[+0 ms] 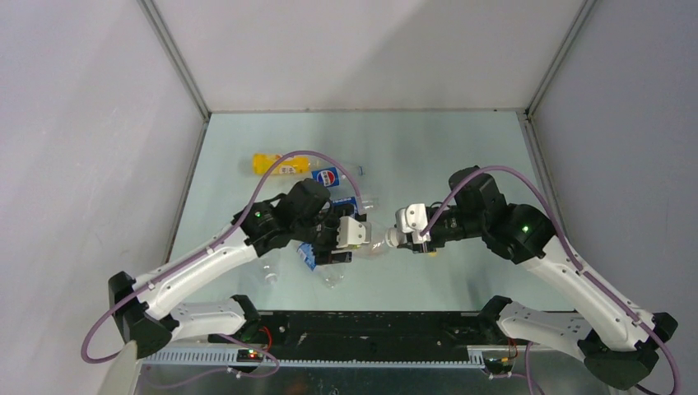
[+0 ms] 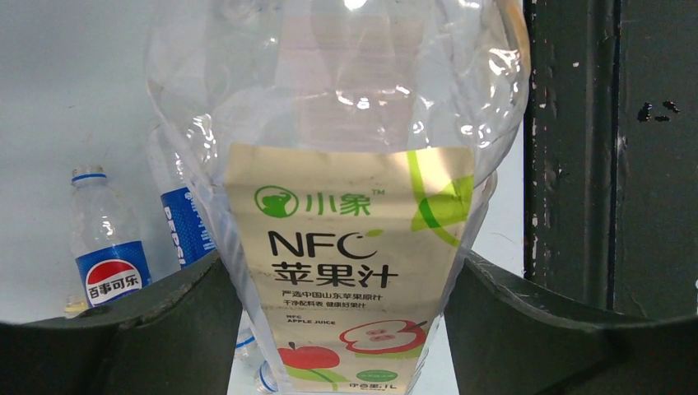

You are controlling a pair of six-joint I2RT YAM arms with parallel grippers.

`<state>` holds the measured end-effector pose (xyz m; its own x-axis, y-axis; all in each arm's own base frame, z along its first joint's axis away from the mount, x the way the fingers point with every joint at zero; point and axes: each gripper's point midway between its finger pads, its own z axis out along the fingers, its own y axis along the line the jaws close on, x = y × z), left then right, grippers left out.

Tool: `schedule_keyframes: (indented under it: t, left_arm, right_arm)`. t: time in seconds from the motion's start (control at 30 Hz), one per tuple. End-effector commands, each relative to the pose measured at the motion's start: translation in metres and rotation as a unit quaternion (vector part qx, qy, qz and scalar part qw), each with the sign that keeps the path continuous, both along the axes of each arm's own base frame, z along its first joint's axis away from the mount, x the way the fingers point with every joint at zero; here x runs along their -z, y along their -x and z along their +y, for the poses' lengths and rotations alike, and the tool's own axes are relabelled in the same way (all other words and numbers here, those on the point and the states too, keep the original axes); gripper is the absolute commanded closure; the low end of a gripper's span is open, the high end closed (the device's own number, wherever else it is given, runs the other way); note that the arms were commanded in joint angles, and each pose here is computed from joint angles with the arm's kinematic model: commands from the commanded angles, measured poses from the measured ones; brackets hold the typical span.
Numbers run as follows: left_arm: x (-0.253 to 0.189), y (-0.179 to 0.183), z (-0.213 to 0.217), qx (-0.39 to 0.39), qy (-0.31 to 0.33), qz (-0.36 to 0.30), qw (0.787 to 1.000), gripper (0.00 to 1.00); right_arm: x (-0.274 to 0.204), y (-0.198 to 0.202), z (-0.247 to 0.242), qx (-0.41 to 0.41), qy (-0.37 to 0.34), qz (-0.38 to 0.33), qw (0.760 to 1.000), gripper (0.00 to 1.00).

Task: Screw on the bottle caps

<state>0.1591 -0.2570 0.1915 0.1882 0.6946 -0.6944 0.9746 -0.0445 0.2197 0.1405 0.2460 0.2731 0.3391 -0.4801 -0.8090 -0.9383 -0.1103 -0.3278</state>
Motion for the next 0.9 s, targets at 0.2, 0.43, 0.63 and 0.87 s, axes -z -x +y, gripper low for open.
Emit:
schedule_keyframes:
  t: [0.2, 0.43, 0.63, 0.87]
  left_arm:
    - [-0.054, -0.001, -0.023, 0.039, 0.072, -0.037, 0.996, 1.00]
    - [-0.062, -0.003, -0.028, 0.039, 0.092, -0.046, 0.994, 1.00]
    - [-0.062, -0.015, -0.026, 0.008, 0.080, -0.056, 0.995, 1.00]
    - [-0.066, -0.026, -0.018, -0.019, 0.080, -0.092, 0.992, 1.00]
  right_arm:
    - [0.001, -0.007, 0.005, 0.004, -0.004, -0.001, 1.000, 1.00]
    - [0.007, -0.008, 0.007, 0.012, 0.003, 0.018, 1.000, 1.00]
    - [0.003, -0.009, 0.008, 0.035, -0.001, 0.042, 0.998, 1.00]
    - [0.018, -0.016, 0.005, 0.108, 0.049, 0.145, 0.982, 1.00]
